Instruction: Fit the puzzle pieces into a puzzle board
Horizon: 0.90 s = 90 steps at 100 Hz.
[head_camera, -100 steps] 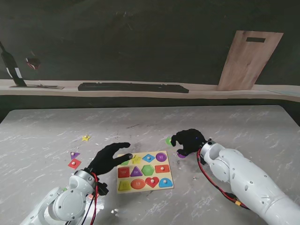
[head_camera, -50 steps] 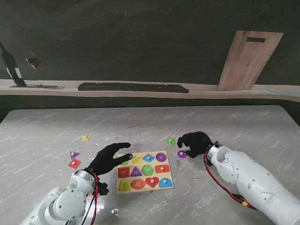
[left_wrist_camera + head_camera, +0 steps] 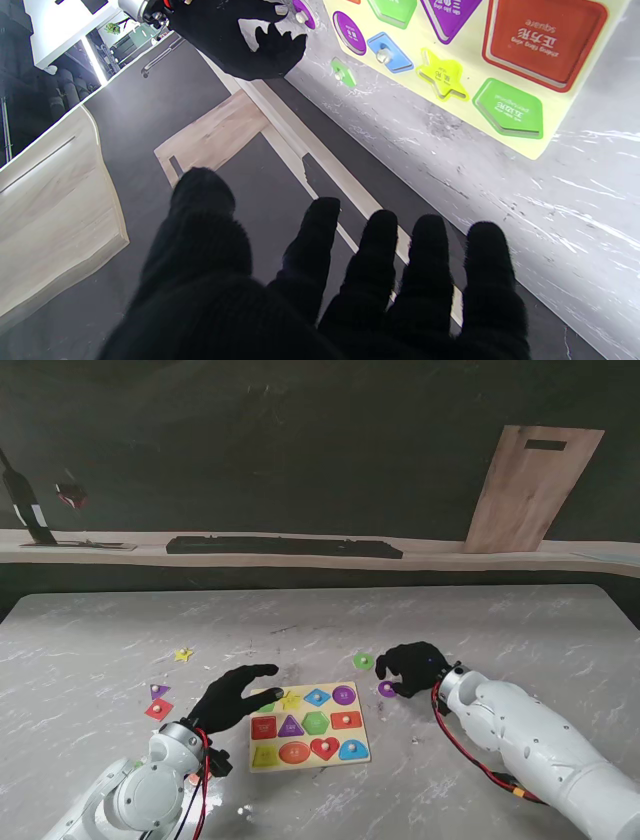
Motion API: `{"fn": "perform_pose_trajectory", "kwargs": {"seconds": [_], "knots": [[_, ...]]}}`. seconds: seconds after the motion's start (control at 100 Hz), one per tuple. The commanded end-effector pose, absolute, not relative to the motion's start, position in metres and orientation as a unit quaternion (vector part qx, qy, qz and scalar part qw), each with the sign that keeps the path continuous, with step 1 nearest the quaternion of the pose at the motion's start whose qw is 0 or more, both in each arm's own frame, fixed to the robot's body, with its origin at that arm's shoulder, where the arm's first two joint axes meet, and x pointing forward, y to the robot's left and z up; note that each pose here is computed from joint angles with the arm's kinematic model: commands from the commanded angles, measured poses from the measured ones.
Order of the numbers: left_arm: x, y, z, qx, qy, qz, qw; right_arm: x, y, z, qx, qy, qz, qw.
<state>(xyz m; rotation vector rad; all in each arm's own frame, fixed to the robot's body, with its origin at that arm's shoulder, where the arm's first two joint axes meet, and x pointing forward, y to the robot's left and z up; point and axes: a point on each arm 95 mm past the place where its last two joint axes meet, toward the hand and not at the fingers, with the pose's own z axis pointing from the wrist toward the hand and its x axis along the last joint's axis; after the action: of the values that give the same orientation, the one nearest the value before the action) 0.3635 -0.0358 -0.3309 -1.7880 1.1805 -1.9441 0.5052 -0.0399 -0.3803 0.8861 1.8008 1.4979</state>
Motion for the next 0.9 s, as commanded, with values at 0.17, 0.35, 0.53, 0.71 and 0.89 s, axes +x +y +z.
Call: {"fn": "perform_pose_trajectory", "kwargs": {"seconds": [0.17, 0.35, 0.53, 0.71, 0.89], "knots": [[0.363, -0.037, -0.332, -0.615, 0.405, -0.665, 0.122, 0.504, -0.037, -0.387, 0.333, 0.687, 0.566, 0.311], [0.363, -0.037, -0.332, -0.616, 0.406, -0.664, 0.121, 0.505, -0.038, -0.394, 0.341, 0.687, 0.561, 0.310], [0.363, -0.037, -0.332, -0.616, 0.406, -0.664, 0.121, 0.506, -0.036, -0.398, 0.343, 0.685, 0.564, 0.308], [0.363, -0.037, -0.332, -0.616, 0.406, -0.664, 0.121, 0.506, -0.034, -0.396, 0.337, 0.681, 0.572, 0.309], [0.363, -0.037, -0.332, -0.616, 0.406, -0.664, 0.121, 0.500, -0.027, -0.387, 0.326, 0.663, 0.596, 0.312]]}}
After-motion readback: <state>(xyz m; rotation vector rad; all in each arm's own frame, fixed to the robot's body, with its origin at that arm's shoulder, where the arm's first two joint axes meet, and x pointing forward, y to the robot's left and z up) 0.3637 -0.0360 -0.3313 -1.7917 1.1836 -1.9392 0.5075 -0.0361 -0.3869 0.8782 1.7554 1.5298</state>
